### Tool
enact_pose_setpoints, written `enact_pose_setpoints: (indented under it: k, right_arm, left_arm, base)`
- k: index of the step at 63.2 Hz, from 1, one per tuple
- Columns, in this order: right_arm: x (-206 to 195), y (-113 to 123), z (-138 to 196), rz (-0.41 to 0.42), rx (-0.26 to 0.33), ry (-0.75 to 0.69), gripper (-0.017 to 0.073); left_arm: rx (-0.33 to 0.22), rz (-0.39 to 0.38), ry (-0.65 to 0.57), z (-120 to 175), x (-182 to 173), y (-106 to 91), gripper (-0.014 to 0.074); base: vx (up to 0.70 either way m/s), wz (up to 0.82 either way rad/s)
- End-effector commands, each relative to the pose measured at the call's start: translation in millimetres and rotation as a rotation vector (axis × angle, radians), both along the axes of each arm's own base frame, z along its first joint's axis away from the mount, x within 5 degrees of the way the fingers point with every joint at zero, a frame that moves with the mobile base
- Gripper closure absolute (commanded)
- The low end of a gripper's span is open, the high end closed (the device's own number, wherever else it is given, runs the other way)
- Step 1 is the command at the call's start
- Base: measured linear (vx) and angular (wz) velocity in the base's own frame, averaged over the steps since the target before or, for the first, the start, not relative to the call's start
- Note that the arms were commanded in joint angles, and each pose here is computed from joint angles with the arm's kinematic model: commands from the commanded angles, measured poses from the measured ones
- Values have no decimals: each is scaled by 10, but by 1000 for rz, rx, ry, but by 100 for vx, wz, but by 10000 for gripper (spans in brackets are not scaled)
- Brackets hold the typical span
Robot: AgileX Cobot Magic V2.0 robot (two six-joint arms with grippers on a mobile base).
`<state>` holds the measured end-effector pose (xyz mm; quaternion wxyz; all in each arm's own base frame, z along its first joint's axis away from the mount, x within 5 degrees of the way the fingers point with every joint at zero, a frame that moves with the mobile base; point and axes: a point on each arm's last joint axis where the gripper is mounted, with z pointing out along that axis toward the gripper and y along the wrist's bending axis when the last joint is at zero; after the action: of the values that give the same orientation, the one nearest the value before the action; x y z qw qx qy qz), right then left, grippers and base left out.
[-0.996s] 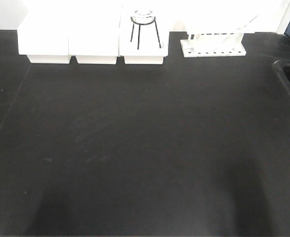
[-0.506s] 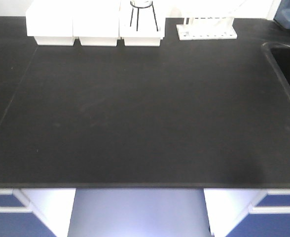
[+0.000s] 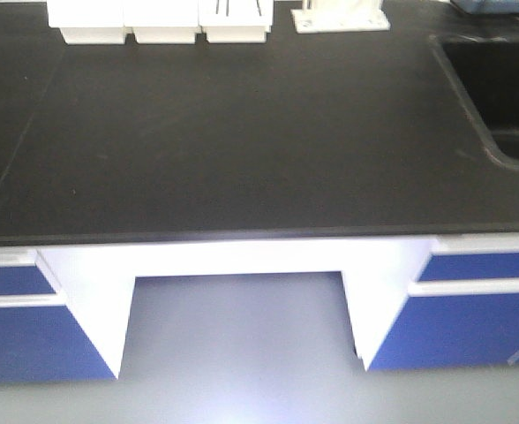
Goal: Wipe right workspace with blue cloth
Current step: 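Hold the cloth in the right gripper while the base backs away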
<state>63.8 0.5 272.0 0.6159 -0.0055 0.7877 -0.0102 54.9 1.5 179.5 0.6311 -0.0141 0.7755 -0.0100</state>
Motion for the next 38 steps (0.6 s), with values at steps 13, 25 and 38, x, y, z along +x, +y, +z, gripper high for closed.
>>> enact_pose_setpoints:
  k: [13, 25, 38]
  right_arm:
    - [16, -8, 173, -7, -11, -103, 567]
    - [16, -8, 173, -7, -11, -103, 567]
    - [16, -8, 173, -7, -11, -103, 567]
  left_arm:
    - [-9, -14, -63, -24, 11, -13, 599]
    - [-9, -14, -63, -24, 11, -13, 599]
    - [-9, -14, -63, -24, 11, -13, 599]
  base:
    - [-36, -20]
    - [-36, -23]
    - [-34, -30]
